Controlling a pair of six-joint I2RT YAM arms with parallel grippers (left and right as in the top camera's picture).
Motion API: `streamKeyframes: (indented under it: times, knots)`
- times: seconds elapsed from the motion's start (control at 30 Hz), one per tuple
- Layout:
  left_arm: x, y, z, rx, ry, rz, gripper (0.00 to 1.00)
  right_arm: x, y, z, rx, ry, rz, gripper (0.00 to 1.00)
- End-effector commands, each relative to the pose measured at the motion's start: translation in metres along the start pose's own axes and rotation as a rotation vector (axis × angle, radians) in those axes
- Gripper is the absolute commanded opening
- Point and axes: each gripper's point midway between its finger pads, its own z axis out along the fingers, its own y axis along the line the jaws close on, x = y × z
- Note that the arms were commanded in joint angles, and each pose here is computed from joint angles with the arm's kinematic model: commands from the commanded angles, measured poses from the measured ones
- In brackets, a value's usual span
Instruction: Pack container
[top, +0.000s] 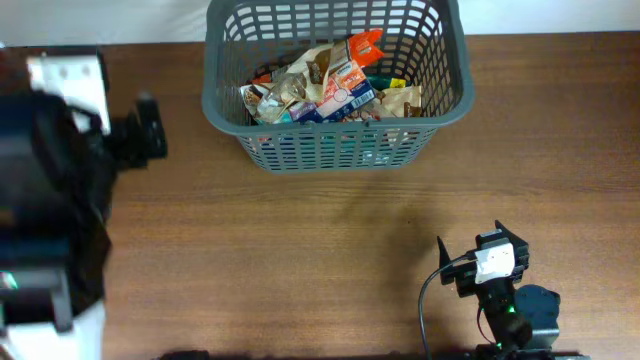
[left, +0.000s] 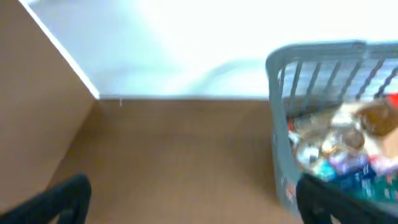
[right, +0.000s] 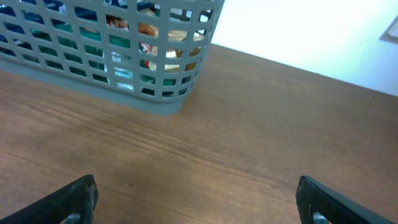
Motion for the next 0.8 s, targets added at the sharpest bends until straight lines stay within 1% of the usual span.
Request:
streamKeyframes:
  times: [0.0,0.17,0.4,0.6,0.77]
  knots:
    - [0.045,-0.006,-0.001,0.014,-0.040,-0.008,0.99,0.002,-0.003,0.001,0.019,0.001,0.007,0.99]
    - [0.092,-0.008,-0.001,0.005,-0.171,-0.027,0.99,0.003,-0.003,0.001,0.019,0.001,0.007,0.99]
    - [0.162,-0.014,0.005,-0.002,-0.282,-0.043,0.99,0.003,-0.003,0.001,0.019,0.001,0.007,0.99]
    - [0.201,-0.017,0.009,-0.004,-0.315,-0.048,0.99,0.003,-0.003,0.001,0.019,0.001,0.007,0.99]
    - [0.217,-0.018,0.009,-0.006,-0.341,-0.052,0.99,0.003,-0.003,0.001,0.019,0.001,0.007,0.99]
